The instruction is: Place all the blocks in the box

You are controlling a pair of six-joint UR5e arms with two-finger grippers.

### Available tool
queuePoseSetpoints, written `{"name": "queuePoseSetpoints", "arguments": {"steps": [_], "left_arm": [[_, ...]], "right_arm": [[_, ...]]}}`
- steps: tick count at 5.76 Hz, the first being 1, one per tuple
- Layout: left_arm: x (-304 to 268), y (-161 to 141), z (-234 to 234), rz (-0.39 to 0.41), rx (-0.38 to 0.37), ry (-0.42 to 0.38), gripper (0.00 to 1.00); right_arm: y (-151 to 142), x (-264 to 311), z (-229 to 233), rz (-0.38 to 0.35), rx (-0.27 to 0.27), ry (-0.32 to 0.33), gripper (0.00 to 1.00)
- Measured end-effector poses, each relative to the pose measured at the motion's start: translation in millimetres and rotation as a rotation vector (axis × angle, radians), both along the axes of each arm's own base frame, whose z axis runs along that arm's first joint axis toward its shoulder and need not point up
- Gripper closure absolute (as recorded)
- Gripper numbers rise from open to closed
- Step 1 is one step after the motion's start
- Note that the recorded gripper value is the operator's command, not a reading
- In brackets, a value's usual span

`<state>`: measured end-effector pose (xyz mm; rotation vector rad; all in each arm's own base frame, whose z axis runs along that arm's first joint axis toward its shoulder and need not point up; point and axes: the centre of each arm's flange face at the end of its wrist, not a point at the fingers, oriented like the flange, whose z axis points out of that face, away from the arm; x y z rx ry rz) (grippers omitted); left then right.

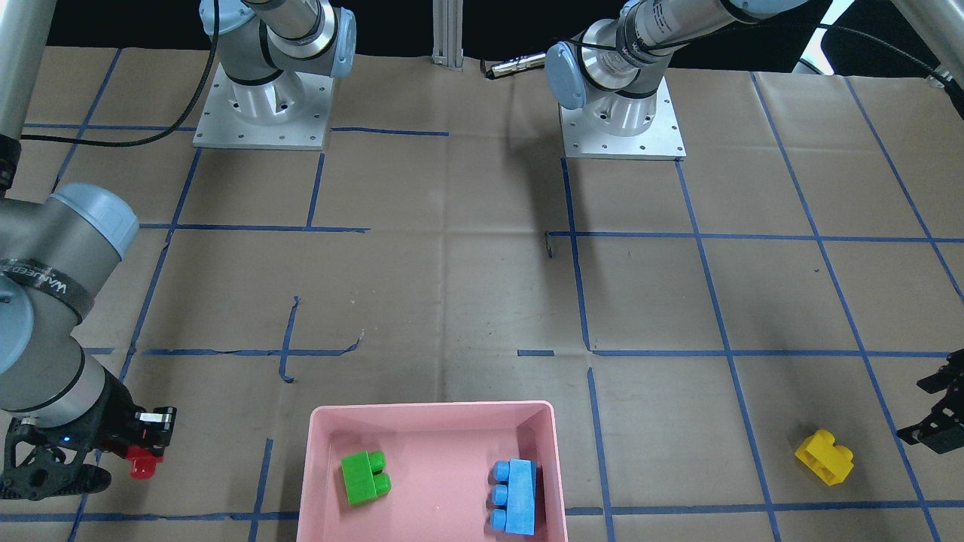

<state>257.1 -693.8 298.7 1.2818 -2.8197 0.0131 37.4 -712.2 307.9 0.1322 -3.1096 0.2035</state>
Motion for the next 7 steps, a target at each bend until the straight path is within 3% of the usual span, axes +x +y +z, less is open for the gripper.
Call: {"name": "queuePoseSetpoints", "arguments": {"steps": [1,2,3,4,5,6,7], "left_arm": [[-16.9,-10.8,-19.1,0.007,-0.011,-0.006,0.01],[-33.6,-23.7,-40.2,-0.008,-0.025,-0.014,0.01],[-38.8,-30.7,-58.4,-0.015,-0.028,-0.015,0.03],[-39.8,-35.4,-78.9,-0.018,-0.023,-0.011,0.03],[-39.9,-37.5,-95.4,-0.022,-0.015,-0.007,0.03],[-40.4,-36.7,-107.0,-0.025,-0.003,-0.001,0.06],[-41.5,-32.5,-117.3,-0.027,0.013,0.007,0.11]], "right_arm": [[-9.1,46.3,34.7,-0.019,-0.043,-0.074,0.95],[-19.7,108.2,62.2,-0.033,-0.093,-0.191,0.97],[-35.5,165.3,72.4,-0.015,-0.151,-0.309,0.97],[-53.4,211.0,64.0,0.012,-0.213,-0.384,0.94],[-63.7,242.8,45.6,0.032,-0.249,-0.423,0.59],[-69.8,262.0,22.3,0.052,-0.280,-0.440,0.01],[-72.6,274.9,-1.7,0.072,-0.302,-0.445,0.00]]}}
